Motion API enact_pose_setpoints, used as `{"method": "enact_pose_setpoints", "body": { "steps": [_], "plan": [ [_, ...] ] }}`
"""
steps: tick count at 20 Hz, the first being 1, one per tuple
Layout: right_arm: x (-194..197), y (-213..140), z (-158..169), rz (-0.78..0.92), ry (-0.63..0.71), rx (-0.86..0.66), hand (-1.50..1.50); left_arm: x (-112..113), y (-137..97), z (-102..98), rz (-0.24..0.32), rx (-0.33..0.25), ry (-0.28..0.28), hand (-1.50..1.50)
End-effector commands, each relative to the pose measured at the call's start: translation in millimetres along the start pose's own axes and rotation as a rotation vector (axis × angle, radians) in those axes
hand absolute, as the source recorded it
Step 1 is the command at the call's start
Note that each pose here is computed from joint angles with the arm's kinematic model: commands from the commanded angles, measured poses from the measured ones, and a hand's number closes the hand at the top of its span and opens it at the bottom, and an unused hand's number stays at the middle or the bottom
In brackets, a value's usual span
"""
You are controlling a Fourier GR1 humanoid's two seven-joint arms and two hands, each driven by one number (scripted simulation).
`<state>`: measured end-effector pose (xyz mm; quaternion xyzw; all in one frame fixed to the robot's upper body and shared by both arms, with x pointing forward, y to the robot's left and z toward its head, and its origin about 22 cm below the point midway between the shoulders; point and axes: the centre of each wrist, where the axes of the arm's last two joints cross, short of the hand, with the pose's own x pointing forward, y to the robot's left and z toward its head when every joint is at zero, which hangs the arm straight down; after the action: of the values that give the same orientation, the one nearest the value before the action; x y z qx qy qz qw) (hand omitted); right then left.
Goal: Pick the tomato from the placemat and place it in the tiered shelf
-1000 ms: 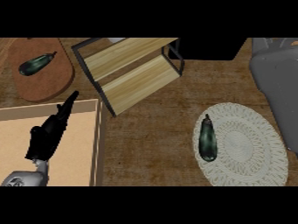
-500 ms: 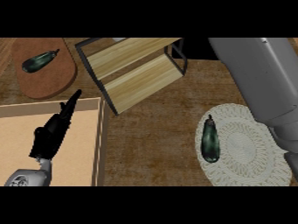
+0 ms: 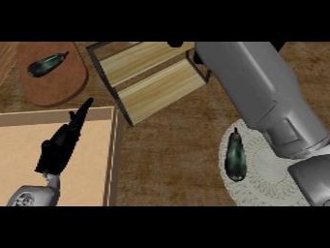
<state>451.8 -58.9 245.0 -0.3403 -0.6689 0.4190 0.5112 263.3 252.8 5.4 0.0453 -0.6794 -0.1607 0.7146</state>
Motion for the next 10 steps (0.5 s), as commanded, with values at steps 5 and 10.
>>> {"method": "enact_pose_setpoints", "body": {
  "steps": [5, 10],
  "plan": [
    [-3.1, 34.4, -2.6, -0.596, 0.105, 0.200, -1.50, -20.3, -14.7, 7.7, 0.042, -0.061, 0.115, 0.00],
    [-10.2, 32.1, -6.1, -0.859, 0.125, 0.162, -1.50, -13.7, 0.6, 3.6, 0.015, -0.053, 0.125, 0.00]
  ]
}}
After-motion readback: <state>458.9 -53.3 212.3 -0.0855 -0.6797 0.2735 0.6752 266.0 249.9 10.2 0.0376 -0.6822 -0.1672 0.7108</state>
